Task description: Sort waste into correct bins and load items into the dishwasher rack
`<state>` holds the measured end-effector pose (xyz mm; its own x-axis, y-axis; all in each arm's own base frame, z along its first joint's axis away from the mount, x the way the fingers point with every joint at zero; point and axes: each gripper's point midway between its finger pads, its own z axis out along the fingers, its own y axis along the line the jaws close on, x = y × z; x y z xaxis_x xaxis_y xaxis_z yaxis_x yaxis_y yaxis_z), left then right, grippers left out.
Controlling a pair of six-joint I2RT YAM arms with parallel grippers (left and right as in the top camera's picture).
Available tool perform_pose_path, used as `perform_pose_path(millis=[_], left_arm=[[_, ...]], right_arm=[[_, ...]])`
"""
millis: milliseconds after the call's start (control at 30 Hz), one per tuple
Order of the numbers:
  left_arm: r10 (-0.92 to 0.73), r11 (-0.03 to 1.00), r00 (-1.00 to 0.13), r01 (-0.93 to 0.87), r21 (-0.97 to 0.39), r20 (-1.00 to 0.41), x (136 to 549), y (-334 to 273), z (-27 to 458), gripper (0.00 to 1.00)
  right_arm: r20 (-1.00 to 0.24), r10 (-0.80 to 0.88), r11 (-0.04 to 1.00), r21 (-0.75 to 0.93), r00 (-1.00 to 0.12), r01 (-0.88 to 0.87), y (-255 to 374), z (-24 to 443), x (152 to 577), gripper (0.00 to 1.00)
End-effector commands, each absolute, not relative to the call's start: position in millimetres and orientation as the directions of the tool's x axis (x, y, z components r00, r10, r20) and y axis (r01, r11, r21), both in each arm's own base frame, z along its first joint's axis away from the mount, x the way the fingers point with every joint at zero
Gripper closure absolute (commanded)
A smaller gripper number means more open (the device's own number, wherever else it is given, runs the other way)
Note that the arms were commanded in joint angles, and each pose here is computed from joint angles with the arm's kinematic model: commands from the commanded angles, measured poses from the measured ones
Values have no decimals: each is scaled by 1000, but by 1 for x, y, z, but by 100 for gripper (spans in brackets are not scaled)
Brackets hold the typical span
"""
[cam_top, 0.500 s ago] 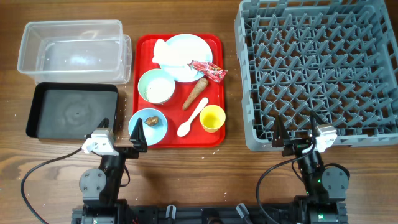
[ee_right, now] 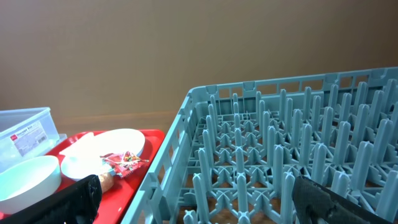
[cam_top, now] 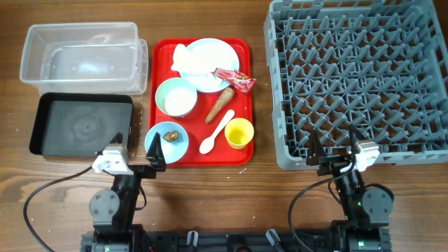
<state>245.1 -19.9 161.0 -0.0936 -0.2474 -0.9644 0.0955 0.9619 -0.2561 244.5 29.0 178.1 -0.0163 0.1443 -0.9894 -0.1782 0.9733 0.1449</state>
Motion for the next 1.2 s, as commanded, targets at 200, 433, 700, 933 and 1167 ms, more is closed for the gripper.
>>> perform_pose_path(millis=[200, 433, 700, 933, 1167], left_arm=[[-228, 967, -88, 90, -236, -970, 245, -19, 159, 0], [-228, 968, -83, 88, -235, -970, 245, -18, 160, 0], [-229, 965, 106, 154, -211, -968, 242, -22, 212, 0], [-227, 962, 103, 181, -206, -968, 241, -27, 274, 0], [-146, 955, -253, 215, -203, -956, 319, -45, 306, 0]], right_arm=[[-991, 134, 971, 134, -11, -200, 33, 179, 244, 0], [-991, 134, 971, 134, -11, -200, 33, 179, 244, 0], [-897, 317, 943, 262, 308, -206, 17, 270, 228, 0], [-919, 208, 959, 125, 334, -255, 32, 332, 227, 0], [-978, 196, 943, 207, -67, -262, 44, 346, 311, 0]])
